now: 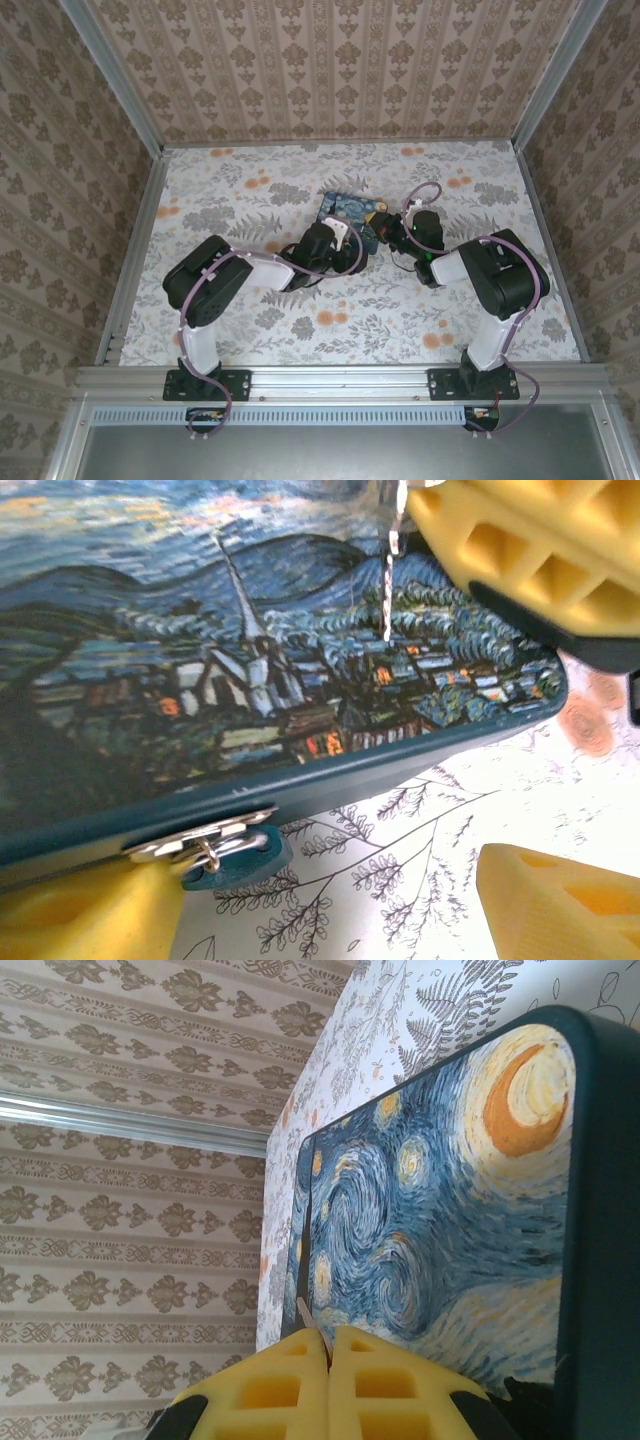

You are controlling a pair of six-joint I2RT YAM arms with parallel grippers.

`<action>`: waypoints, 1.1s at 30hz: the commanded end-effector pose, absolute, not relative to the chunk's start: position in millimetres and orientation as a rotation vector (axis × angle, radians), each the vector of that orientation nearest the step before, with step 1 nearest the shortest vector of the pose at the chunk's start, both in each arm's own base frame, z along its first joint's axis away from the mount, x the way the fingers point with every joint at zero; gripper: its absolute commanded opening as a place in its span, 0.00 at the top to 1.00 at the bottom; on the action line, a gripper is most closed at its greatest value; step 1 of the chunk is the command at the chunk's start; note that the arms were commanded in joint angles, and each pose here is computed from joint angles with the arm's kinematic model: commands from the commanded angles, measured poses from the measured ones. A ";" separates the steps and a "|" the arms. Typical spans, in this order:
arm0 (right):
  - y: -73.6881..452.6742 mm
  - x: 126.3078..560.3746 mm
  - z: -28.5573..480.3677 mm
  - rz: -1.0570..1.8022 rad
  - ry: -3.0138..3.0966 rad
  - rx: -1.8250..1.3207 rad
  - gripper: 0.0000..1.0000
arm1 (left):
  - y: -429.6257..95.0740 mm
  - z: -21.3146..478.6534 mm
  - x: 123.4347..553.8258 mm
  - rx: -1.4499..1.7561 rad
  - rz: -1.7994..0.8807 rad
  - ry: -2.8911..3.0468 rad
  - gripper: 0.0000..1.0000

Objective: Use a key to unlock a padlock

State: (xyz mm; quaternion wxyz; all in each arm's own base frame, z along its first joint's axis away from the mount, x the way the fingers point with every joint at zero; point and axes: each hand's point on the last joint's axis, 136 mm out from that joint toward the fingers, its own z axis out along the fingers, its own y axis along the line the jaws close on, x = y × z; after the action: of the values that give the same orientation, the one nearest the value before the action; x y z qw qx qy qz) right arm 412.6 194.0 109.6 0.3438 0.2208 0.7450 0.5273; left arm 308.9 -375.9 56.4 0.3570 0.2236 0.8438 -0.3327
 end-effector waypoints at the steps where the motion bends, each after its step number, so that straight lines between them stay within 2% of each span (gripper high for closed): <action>1: 192.7 408.6 97.4 1.368 1.962 0.588 1.00 | -383.8 69.9 307.3 0.537 -1.023 2.133 0.22; 9: 193.5 409.3 93.2 1.372 1.967 0.593 1.00 | -384.4 73.4 310.7 0.496 -1.071 2.127 0.22; 20: 194.3 410.0 94.3 1.378 1.963 0.593 1.00 | -375.9 47.2 316.2 0.509 -0.932 2.207 0.22; 26: 194.2 410.1 94.1 1.377 1.963 0.594 1.00 | -389.8 68.0 305.6 0.532 -1.072 2.146 0.23; 33: 193.4 409.4 91.8 1.373 1.965 0.597 1.00 | -388.2 95.8 306.5 0.410 -1.253 2.061 0.25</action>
State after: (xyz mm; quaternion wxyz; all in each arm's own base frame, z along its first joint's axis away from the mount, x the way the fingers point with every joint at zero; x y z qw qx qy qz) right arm 414.0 194.5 109.5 0.3486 0.2178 0.7412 0.5307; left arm 305.2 -381.3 61.3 0.3235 0.1731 0.8295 -0.4211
